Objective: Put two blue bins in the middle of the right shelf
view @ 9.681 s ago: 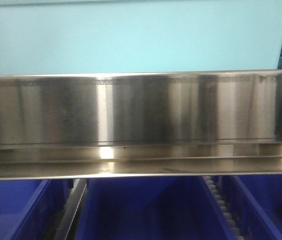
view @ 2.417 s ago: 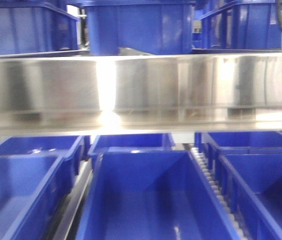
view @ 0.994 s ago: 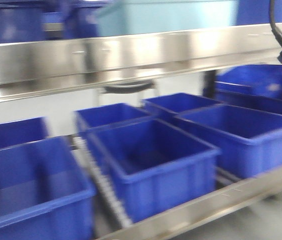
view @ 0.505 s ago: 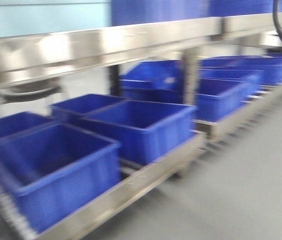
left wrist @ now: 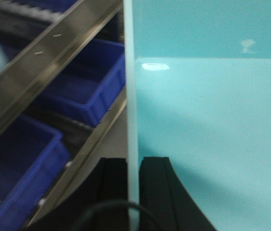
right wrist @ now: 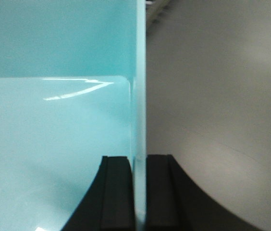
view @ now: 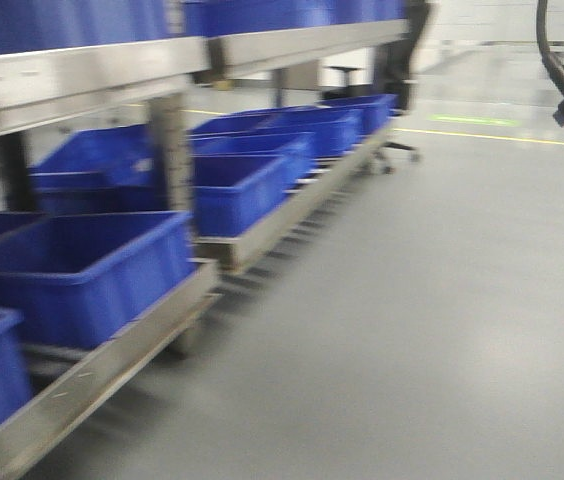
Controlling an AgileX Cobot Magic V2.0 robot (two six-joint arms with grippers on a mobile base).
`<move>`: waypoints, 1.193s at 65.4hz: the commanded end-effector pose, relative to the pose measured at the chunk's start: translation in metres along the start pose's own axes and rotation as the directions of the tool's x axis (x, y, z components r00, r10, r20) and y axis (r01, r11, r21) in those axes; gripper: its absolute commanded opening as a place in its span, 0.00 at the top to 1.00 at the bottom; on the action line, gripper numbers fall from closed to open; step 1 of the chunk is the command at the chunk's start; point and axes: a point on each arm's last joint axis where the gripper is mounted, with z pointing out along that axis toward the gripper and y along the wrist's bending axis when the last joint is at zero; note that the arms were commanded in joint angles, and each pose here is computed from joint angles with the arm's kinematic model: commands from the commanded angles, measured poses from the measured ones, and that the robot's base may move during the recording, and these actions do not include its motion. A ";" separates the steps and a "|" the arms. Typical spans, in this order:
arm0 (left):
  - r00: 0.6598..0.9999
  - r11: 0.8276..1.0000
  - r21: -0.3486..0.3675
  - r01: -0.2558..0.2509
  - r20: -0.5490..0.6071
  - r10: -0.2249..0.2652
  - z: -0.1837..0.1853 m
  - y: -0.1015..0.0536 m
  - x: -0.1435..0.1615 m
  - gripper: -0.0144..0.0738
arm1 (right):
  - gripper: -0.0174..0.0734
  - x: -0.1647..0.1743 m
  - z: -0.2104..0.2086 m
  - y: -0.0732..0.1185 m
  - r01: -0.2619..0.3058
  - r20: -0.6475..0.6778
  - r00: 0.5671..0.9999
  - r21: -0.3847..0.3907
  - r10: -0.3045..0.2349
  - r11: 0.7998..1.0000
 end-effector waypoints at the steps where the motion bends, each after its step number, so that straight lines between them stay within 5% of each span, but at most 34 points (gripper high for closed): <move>1: 0.999 1.000 0.012 0.005 0.045 -0.006 -0.006 0.001 -0.005 0.96 | 0.99 -0.007 -0.006 -0.002 0.013 0.064 0.998 0.005 -0.014 1.000; 78: 0.999 1.000 0.010 0.004 0.046 -0.005 -0.006 0.001 -0.005 0.96 | 0.99 -0.007 -0.006 -0.002 0.013 0.064 0.998 0.005 -0.014 1.000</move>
